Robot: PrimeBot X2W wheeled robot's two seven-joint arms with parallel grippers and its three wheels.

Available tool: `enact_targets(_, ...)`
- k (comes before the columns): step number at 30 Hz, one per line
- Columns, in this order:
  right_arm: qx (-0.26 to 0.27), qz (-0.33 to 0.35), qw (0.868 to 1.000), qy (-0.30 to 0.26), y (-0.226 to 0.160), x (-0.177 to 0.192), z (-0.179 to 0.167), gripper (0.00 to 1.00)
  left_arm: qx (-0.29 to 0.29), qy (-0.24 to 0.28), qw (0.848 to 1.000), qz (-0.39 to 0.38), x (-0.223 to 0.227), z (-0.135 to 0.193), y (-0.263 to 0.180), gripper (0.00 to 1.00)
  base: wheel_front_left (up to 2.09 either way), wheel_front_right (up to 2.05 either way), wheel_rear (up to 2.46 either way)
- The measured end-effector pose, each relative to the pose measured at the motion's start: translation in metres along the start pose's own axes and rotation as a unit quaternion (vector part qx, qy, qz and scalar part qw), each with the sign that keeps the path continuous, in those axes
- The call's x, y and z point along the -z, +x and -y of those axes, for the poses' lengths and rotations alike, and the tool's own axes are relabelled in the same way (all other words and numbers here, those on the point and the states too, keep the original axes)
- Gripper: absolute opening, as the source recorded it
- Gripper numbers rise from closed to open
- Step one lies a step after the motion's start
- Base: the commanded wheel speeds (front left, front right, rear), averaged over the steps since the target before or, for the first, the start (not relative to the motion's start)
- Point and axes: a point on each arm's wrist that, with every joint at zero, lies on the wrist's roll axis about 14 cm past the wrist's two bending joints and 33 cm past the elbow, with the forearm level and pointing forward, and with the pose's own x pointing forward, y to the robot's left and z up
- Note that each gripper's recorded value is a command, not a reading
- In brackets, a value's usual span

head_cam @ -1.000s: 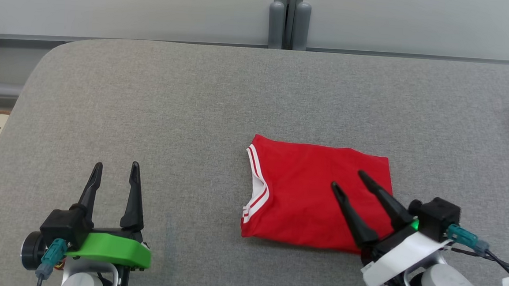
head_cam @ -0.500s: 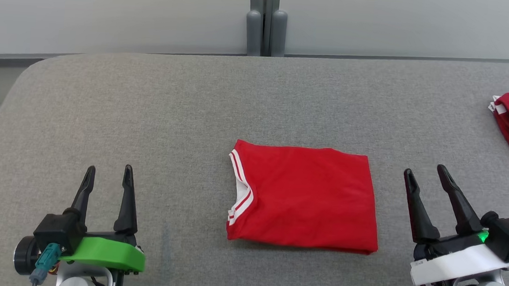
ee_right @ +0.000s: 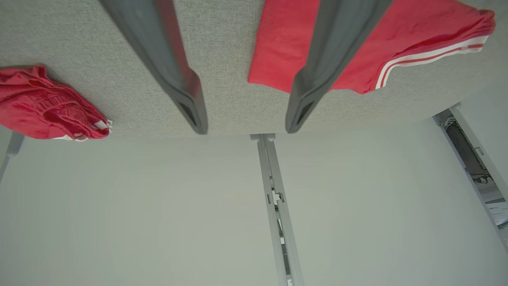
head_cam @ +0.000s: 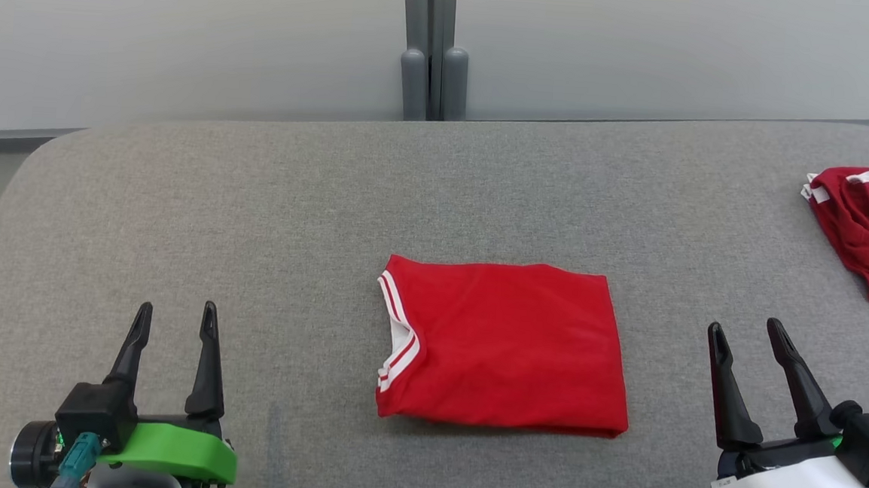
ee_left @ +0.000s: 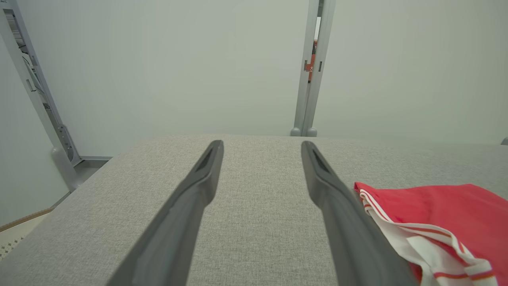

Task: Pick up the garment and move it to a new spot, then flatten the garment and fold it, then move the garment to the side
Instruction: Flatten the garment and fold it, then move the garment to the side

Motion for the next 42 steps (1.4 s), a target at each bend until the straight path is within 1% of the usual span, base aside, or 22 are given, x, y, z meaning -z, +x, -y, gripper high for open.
enact_targets(10,-0.001,-0.001,1.0,-0.008,-0.009,-0.001,-0.003,1.0,0.0,0.018,1.0,0.002,-0.003,-0.005,-0.012,1.0,0.0,0.0,0.0)
enact_targets(14,-0.007,-0.011,1.0,-0.007,-0.01,0.006,-0.008,1.0,-0.001,0.023,1.0,0.002,-0.004,-0.007,-0.014,1.0,0.0,0.0,0.0)
enact_targets(28,-0.02,-0.038,0.999,-0.015,-0.012,0.023,-0.015,1.0,-0.004,0.026,1.0,-0.007,0.001,-0.009,-0.019,1.0,0.0,0.0,0.0)
enact_targets(42,-0.022,-0.048,0.998,-0.016,-0.012,0.029,-0.015,1.0,-0.007,0.026,1.0,-0.008,0.002,-0.008,-0.019,1.0,0.0,0.0,0.0)
